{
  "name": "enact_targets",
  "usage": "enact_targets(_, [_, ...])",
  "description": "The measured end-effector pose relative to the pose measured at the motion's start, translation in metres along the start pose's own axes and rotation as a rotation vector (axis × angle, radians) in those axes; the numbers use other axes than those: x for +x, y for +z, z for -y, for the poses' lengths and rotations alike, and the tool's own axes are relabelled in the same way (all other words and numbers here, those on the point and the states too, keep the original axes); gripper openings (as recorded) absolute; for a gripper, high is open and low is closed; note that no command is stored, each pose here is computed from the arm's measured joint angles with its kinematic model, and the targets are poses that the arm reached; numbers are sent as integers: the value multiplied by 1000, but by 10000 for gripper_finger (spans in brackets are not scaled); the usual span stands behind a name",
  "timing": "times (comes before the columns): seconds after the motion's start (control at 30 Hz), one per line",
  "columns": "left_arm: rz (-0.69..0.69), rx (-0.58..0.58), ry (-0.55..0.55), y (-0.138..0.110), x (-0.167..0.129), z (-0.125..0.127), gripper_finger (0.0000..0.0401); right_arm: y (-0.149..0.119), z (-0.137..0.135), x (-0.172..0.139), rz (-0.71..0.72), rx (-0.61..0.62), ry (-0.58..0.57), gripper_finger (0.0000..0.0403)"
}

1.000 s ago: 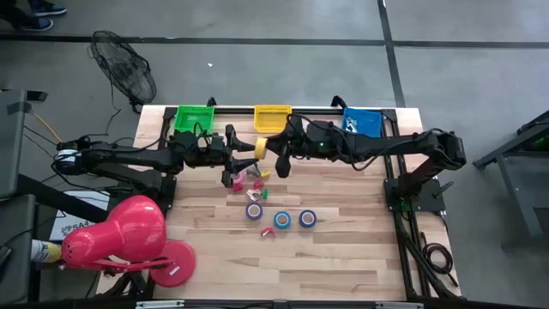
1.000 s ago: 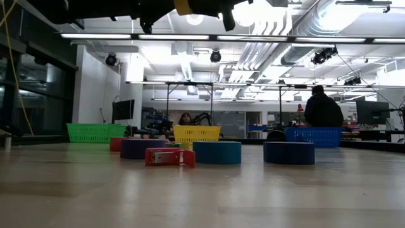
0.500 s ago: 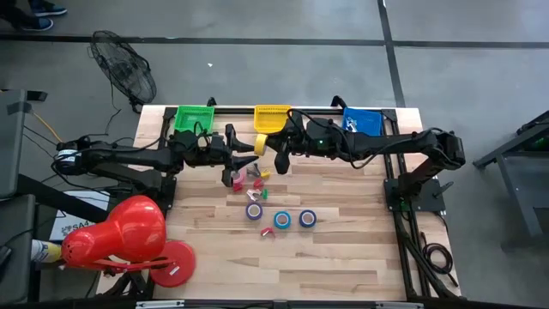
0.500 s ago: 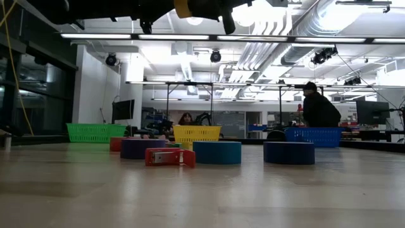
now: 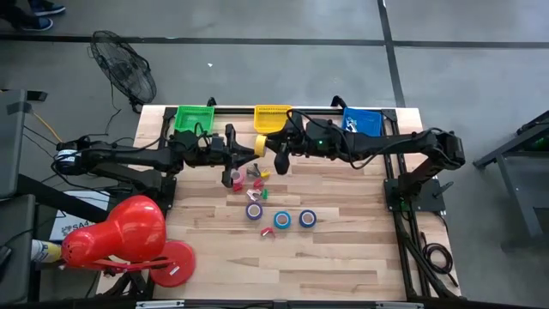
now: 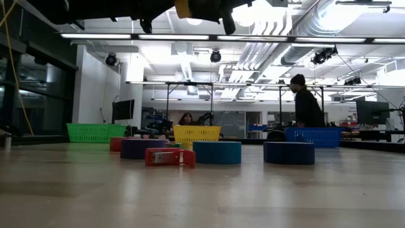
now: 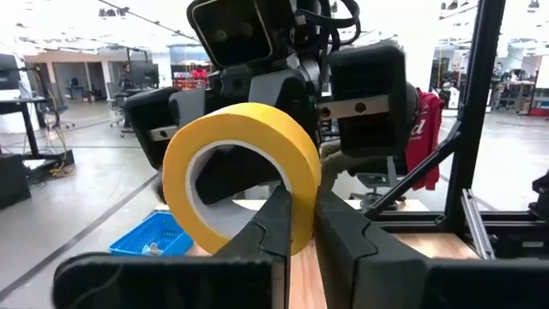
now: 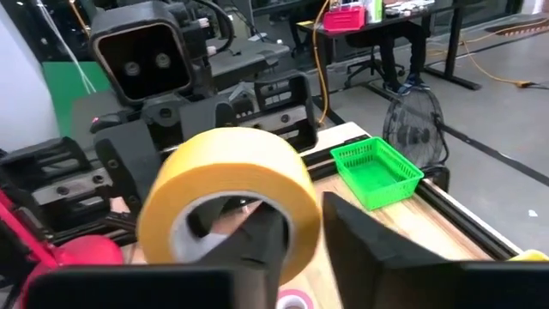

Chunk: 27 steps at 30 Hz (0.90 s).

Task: Pick and place Stapler, Stapler remover, tape
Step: Put the yellow tape into the yellow bin

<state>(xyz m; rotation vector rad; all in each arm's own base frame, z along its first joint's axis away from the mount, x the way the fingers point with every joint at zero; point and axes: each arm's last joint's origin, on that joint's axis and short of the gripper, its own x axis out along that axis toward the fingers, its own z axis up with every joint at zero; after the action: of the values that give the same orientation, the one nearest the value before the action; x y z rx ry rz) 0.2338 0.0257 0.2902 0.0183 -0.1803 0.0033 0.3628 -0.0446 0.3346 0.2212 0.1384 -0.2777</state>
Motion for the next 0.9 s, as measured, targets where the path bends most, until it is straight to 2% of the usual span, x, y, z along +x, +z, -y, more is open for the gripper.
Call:
enact_targets(0.13, [-11,-1,15,-1,0,0,23,0,2,-4,-26,2,-26,152])
enact_targets(0.23, [-52,-5,61,-5,0,-2,24,1,8,-9,-65,20,-74,180])
enact_targets(0.4, [-165,-4,196,-16,-2,-6,24,5,18,-26,-122,28,-190,200])
enact_targets(0.53, [-244,-29,317,-24,-6,-18,24,11,26,-44,-155,71,-269,203])
enact_targets(0.67, [-282,-151,396,-36,-7,-44,25,18,33,-62,-172,86,-329,204])
enact_targets(0.8, [-314,-384,449,-56,-7,-74,25,23,37,-74,-173,83,-371,204])
enact_targets(0.9, [-326,-509,460,-73,-8,-94,25,26,40,-80,-176,62,-382,204])
